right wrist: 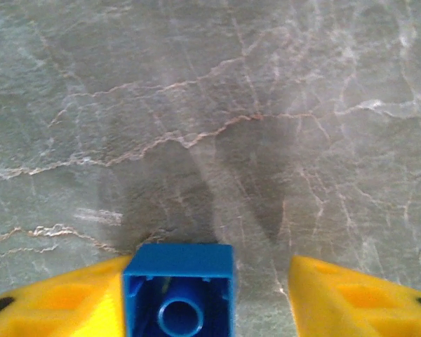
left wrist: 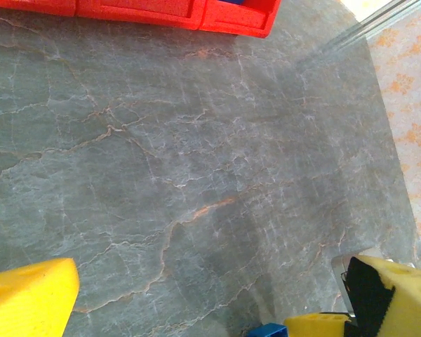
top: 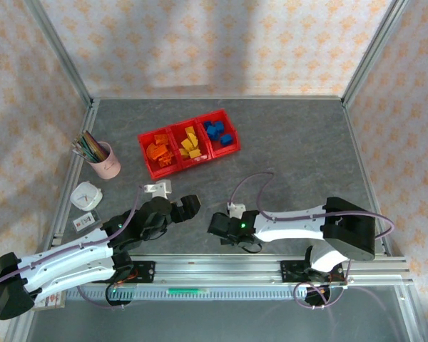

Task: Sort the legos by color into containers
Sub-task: Pick up the lego from the bottom-center of the table, then place the lego in the container.

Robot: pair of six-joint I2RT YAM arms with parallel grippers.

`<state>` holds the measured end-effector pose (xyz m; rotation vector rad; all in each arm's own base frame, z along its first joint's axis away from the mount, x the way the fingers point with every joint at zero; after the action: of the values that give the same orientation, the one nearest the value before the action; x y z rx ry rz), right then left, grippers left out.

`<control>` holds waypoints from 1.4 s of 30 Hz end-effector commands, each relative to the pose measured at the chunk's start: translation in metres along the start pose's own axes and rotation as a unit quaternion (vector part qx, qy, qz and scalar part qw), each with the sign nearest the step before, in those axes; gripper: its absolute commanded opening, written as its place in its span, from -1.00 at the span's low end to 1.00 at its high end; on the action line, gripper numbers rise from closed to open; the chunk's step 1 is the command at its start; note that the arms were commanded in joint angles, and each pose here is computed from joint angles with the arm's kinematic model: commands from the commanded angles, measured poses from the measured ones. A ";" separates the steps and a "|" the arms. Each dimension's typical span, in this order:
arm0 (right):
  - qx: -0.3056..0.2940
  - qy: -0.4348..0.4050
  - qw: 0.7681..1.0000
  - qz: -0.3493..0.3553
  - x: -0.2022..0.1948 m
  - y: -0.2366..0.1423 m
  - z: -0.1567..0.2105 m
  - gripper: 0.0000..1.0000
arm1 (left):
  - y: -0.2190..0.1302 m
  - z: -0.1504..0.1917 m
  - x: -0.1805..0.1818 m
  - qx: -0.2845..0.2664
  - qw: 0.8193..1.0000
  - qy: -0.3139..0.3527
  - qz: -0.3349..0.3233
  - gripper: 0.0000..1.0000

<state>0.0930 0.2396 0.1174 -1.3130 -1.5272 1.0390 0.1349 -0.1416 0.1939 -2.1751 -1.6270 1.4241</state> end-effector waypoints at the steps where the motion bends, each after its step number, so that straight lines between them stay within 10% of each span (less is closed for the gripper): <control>1: -0.017 0.004 1.000 0.025 -0.008 -0.005 0.000 0.03 | -0.002 0.001 0.003 -0.007 1.000 0.002 -0.006 0.99; 19: -0.099 -0.005 0.995 -0.008 -0.002 -0.049 -0.042 -0.35 | -0.019 -0.017 -0.003 -0.059 0.998 0.025 -0.008 0.98; 30: -0.219 0.042 0.972 -0.068 -0.017 -0.073 -0.174 -0.33 | -0.029 -0.066 -0.024 -0.121 0.990 0.067 -0.031 0.98; 42: -0.244 0.048 0.967 -0.049 -0.006 -0.006 -0.321 -0.32 | 0.002 -0.109 -0.024 -0.135 0.988 0.056 -0.042 0.98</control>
<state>0.3772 0.2472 0.2181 -1.5611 -1.7617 0.5222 0.2032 -0.1116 0.2550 -2.1548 -1.9584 1.1146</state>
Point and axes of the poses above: each hand's point on the last joint's axis, 136 mm out from that joint toward the fingers, its own y axis out along the fingers, its own x axis along the line the jaws close on, z = x × y, the point moved 10 cm from there along -y, back along the fingers
